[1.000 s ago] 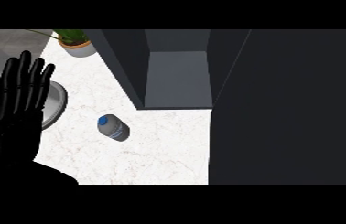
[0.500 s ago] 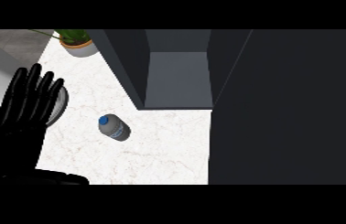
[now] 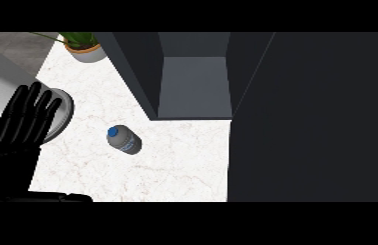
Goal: Pick up the bottled water, place it into the cabinet and close the cabinet
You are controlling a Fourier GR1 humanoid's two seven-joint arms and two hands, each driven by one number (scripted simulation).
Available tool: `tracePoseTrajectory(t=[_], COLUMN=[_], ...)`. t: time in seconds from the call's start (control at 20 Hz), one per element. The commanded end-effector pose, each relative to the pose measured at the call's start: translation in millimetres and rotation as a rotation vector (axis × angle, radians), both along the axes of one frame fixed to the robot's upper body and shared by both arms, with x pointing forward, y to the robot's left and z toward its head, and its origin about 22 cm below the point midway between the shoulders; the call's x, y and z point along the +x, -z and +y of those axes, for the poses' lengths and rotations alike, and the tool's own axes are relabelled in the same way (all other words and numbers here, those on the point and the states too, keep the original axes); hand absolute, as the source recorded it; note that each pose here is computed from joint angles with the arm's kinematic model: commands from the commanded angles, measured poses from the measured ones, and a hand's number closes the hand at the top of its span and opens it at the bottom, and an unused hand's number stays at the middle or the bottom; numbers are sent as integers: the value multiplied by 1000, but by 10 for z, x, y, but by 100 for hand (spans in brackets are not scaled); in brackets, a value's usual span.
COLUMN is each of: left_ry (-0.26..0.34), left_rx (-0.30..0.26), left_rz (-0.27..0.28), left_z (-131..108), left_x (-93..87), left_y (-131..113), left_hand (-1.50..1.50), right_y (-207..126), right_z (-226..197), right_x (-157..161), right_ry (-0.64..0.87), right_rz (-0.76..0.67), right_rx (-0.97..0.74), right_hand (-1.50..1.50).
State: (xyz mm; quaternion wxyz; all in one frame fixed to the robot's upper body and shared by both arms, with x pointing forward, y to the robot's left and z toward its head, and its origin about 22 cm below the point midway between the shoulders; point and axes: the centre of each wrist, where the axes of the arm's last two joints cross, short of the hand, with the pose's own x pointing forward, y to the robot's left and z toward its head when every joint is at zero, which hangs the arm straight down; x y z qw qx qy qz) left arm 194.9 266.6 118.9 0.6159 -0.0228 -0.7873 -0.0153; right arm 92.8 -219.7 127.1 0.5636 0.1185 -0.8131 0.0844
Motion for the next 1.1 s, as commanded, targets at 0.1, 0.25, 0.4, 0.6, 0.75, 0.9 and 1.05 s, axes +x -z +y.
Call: tracePoseTrajectory(t=[0.1, 0.25, 0.4, 0.6, 0.75, 0.9, 1.05], left_ry=[-32, -36, -20, 11, 15, -6, -17], left_rx=[7, -3, -16, -32, -101, -102, -88], left_rz=[70, 122, 174, 242, 263, 306, 304], left_z=[112, 121, 216, 313, 355, 196, 244], left_x=[2, 60, 293, 341, 362, 554, 652], left_y=[346, 494, 782, 1015, 1315, 1586, 1746], left_hand=[-150, -150, -150, -150, -150, -150, -150], right_y=[-287, -379, -340, -368, -355, -336, -269], right_z=[18, 62, 116, 86, 79, 86, 76], right_x=[-334, -381, -376, -446, -449, -488, -524], right_ry=[-7, 10, 1, 1, 8, -29, -12], right_rz=[-30, -39, -27, -44, -24, -25, -32], right_rx=[15, 11, 23, 23, 9, 19, 16], right_hand=[-150, -150, -150, -150, -150, -150, -150])
